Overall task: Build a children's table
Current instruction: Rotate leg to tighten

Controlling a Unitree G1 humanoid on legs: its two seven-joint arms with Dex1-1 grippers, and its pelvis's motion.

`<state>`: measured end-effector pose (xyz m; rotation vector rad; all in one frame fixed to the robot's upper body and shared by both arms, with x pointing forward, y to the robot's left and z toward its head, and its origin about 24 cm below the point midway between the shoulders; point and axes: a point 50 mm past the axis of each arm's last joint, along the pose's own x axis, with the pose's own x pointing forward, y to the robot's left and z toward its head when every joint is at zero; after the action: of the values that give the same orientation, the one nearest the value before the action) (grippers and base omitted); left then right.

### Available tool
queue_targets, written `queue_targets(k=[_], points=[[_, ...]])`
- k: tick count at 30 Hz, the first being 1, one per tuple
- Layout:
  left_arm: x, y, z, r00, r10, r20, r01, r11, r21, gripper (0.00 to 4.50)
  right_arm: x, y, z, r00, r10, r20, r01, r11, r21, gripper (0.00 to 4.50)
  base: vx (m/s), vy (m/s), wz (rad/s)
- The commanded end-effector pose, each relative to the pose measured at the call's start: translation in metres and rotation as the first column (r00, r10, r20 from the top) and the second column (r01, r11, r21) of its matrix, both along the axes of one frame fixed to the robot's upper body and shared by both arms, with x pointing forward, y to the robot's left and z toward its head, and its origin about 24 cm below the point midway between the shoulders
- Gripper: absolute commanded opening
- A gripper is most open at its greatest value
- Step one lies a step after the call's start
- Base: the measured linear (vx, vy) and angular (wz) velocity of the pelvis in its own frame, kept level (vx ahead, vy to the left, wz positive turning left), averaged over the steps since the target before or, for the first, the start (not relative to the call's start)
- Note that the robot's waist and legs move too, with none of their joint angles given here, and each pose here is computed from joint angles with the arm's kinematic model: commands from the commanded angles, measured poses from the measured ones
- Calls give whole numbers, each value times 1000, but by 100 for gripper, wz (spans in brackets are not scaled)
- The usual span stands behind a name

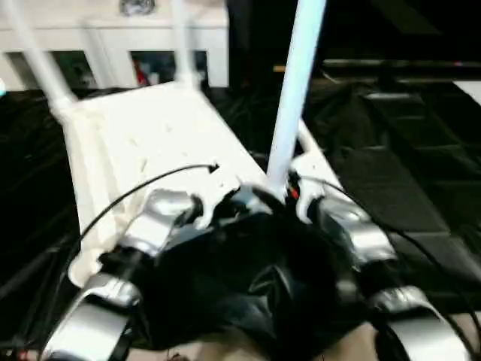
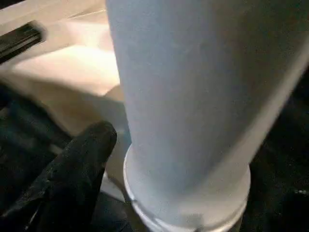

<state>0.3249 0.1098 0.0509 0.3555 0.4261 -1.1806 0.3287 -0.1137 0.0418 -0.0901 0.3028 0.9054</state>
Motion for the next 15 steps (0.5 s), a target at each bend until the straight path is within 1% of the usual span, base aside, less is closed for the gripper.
queue_targets(k=[1,3,5,9,11,12,13,15], points=[[-5,-21,14,989,-141,53,144,988,-63,0,-15,18,-1,976,216,-34,-215,976,22,390,0,0,0],[-8,-16,14,982,-185,48,187,980,-63,0,-21,12,3,958,283,-35,-282,959,34,390,0,0,0],[-9,-16,15,981,-189,49,192,979,-62,0,-21,11,4,957,288,-35,-287,957,34,390,0,0,0],[-14,-9,14,970,-244,17,244,967,-65,0,-32,2,6,917,394,-65,-394,919,23,390,0,0,0],[-15,-8,14,968,-251,13,252,966,-64,0,-33,1,6,913,403,-67,-402,915,22,390,0,0,0],[-16,-6,14,966,-257,4,257,964,-65,0,-33,1,7,910,408,-71,-408,913,24,359,0,0,0],[-18,-4,13,963,-271,-12,269,961,-65,0,-34,0,7,905,418,-83,-417,909,29,359,0,0,0],[-18,-3,13,962,-274,-16,273,960,-64,0,-35,0,7,902,423,-87,-422,906,27,352,0,0,0]])
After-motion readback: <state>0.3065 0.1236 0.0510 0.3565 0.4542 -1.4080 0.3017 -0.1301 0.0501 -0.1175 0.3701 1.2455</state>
